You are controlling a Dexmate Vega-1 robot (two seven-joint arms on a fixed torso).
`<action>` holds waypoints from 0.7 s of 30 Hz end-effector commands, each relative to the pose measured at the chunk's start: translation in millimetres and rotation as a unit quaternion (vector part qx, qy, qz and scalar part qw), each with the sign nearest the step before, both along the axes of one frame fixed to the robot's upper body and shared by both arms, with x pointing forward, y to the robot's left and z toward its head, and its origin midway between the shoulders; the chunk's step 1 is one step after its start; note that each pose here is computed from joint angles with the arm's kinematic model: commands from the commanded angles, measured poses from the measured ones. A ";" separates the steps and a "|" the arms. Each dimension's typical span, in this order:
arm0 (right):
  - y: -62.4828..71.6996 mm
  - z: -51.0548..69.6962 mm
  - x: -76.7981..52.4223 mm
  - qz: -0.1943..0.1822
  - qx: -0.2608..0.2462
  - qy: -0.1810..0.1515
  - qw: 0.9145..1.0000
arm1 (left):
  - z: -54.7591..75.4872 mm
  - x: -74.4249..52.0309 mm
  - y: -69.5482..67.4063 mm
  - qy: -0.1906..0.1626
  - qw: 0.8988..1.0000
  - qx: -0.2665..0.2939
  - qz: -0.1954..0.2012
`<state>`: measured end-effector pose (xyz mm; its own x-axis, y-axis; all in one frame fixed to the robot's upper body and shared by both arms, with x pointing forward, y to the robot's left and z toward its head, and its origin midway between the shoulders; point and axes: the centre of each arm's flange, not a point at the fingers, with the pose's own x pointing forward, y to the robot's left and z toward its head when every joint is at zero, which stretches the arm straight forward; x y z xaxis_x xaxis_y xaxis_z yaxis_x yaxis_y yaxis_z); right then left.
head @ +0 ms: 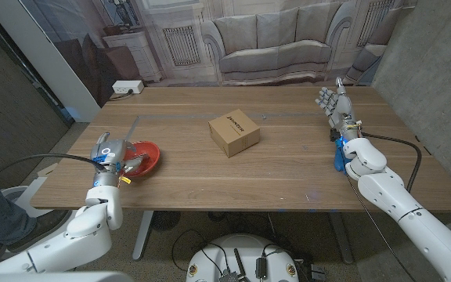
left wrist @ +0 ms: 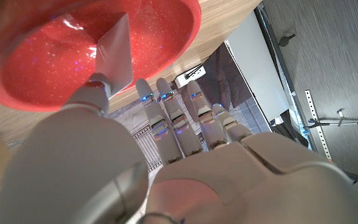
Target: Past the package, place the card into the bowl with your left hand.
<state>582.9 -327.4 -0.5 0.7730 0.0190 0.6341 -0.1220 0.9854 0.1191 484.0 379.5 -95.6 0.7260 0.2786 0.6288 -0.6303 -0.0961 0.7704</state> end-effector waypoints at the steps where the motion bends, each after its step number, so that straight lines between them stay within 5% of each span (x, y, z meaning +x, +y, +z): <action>1: -1.6 -1.3 -1.2 0.000 -0.001 0.001 1.000 | -0.9 -0.9 0.3 0.013 1.000 -0.004 -0.004; 21: -5.2 -4.0 -4.1 0.000 0.003 0.001 1.000 | -1.9 -5.0 -1.5 0.015 1.000 -0.009 -0.011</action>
<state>580.8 -330.2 -3.4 0.7756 0.0177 0.6310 -0.1220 0.9850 0.1223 481.8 379.4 -97.9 0.7487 0.2759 0.6028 -0.6090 -0.0728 0.7898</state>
